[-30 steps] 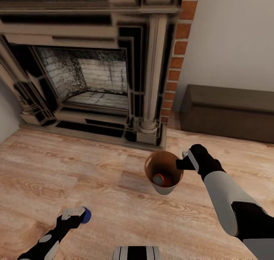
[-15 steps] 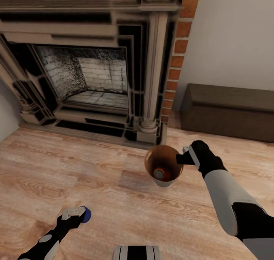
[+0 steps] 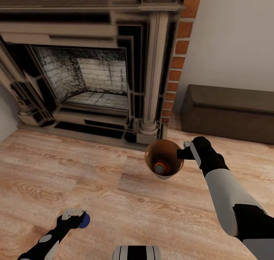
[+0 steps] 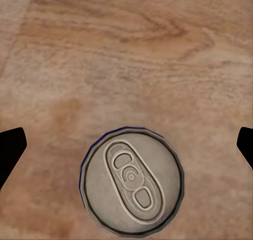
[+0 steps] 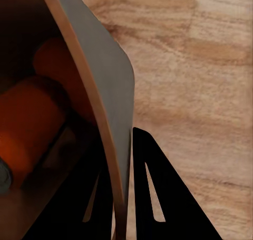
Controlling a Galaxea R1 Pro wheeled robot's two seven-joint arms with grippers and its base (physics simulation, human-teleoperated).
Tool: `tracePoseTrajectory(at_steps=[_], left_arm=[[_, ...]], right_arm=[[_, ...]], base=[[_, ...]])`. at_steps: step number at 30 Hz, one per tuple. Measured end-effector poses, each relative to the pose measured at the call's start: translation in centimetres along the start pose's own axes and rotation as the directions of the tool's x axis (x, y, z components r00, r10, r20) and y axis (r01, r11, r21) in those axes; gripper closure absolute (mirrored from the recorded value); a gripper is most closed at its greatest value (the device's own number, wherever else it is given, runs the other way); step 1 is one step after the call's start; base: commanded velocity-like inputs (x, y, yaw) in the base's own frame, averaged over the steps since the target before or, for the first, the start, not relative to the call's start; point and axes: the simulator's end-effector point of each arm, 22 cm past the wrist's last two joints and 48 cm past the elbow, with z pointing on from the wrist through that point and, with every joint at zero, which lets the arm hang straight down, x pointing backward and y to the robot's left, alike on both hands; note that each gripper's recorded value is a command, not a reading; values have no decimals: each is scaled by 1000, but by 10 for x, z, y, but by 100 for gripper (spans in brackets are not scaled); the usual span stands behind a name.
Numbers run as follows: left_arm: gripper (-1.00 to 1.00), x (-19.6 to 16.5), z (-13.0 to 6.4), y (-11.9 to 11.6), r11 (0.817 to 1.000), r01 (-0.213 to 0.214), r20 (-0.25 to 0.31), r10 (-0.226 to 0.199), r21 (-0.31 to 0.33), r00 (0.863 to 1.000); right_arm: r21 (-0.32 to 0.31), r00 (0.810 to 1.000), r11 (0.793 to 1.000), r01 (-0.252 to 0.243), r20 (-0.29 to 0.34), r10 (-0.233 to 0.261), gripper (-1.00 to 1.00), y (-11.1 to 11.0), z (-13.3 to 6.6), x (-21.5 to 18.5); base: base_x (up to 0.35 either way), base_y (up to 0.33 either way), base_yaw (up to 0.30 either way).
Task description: Put the three can of soda from the living room inside the tash can in the kitchen.
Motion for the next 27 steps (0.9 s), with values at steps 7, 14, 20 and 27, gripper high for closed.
tracePoseTrajectory(at_steps=[7,14,20,27], left_arm=[[-100,-2,0,0,1000,0,10,0,0,1000],[-100,2,1,0,1000,-1,4,1,0,1000],[-100,15,5,0,1000,-2,-21,2,0,1000],[-100,29,8,-2,1000,-1,-46,2,14,999]], right_arm=[[-2,1000,1000,-3,-1,3,100,0,0,1],[1,1000,1000,-4,-11,4,100,-3,6,4],[5,999,1000,-5,-35,5,100,-5,21,13],[7,998,1000,-4,-59,4,100,-6,35,22]], base=[[14,0,0],[1,0,0],[0,0,0],[0,0,0]])
